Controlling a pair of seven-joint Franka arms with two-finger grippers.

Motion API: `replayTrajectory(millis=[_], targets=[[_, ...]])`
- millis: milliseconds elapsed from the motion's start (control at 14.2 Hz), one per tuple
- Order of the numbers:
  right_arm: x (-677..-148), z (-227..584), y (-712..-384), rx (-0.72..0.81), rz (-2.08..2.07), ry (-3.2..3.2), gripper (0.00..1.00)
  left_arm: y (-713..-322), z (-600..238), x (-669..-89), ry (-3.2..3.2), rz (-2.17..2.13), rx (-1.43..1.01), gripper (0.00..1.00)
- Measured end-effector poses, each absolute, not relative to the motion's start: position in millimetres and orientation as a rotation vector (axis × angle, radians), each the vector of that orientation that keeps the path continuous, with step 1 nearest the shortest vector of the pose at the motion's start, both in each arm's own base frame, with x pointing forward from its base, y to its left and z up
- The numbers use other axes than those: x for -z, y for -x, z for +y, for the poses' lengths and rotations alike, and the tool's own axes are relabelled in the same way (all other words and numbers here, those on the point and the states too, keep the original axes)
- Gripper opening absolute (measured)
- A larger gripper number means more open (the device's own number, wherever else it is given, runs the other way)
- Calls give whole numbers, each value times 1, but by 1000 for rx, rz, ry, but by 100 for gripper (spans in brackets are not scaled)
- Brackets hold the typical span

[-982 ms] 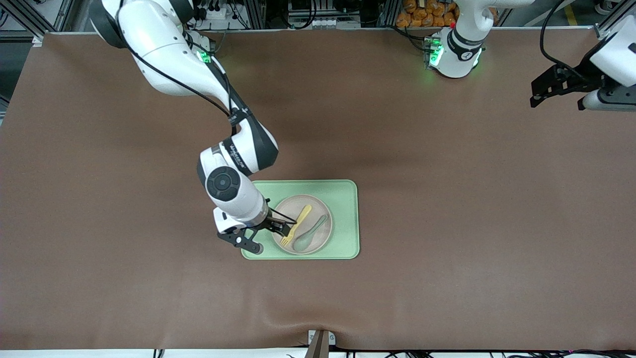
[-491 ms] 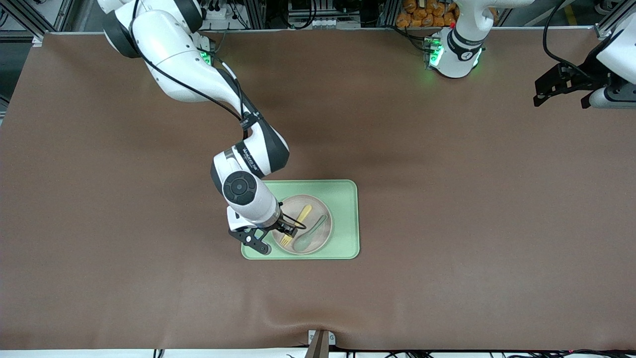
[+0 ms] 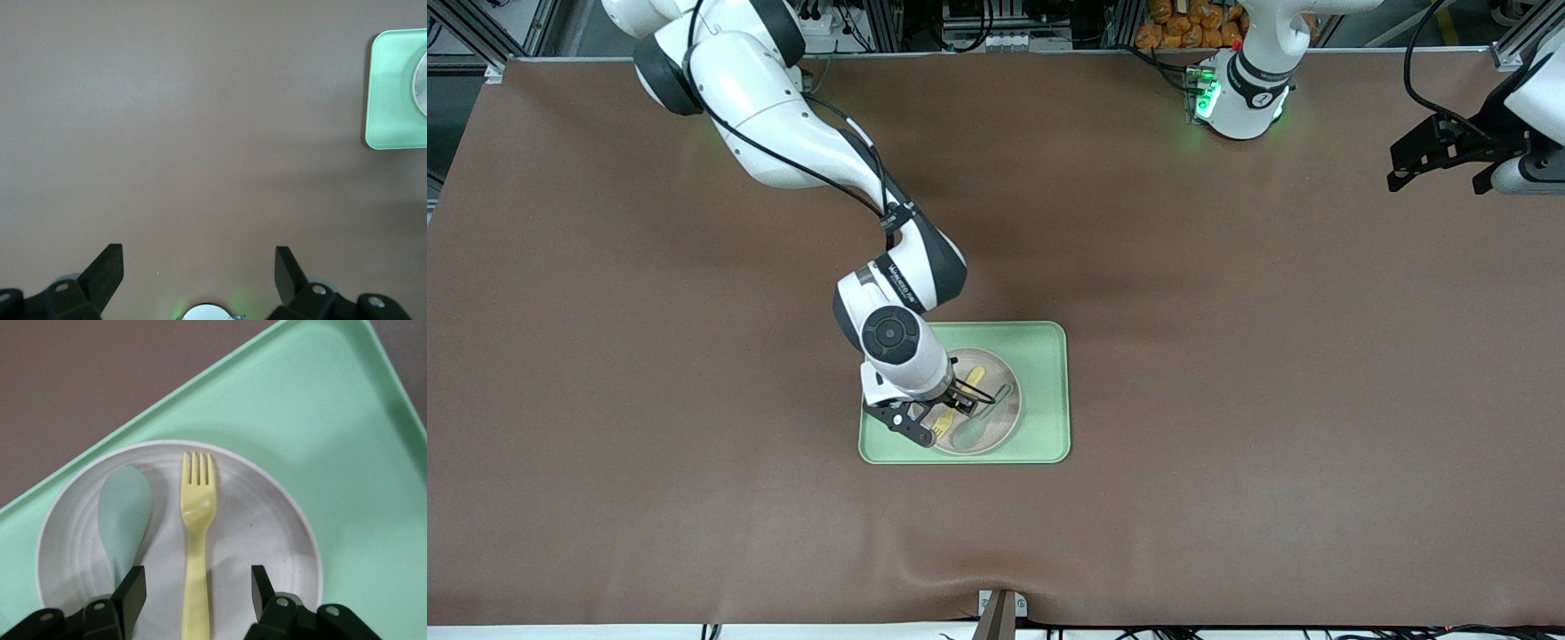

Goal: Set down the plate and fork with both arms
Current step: 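Lower the right gripper over the yellow fork and grasp it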

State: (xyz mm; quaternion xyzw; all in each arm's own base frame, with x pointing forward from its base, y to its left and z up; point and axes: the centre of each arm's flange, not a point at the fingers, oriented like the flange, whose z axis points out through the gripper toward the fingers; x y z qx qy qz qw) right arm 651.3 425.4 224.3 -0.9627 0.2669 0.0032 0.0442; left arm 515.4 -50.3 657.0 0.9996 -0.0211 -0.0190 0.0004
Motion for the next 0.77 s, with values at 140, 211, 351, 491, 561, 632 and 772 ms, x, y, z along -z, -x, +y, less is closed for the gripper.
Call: replayTrajectory(millis=[140, 211, 351, 491, 561, 632, 772], targets=[[-219, 427, -652, -12, 826, 2940, 67, -523, -51, -645, -3140, -63, 89, 100], [-216, 427, -652, -14, 837, 2940, 64, -527, -51, -640, -3140, -63, 101, 100], [-208, 426, -651, -25, 855, 2944, 63, -530, -52, -637, -3140, -63, 109, 100], [-200, 426, -650, -34, 861, 2950, 62, -530, -52, -639, -3140, -63, 102, 100], [-197, 426, -650, -38, 862, 2952, 59, -530, -52, -640, -3140, -63, 99, 100], [-195, 426, -650, -39, 863, 2953, 59, -530, -52, -641, -3140, -62, 96, 100], [-195, 426, -650, -39, 863, 2952, 55, -530, -51, -641, -3140, -61, 94, 100]])
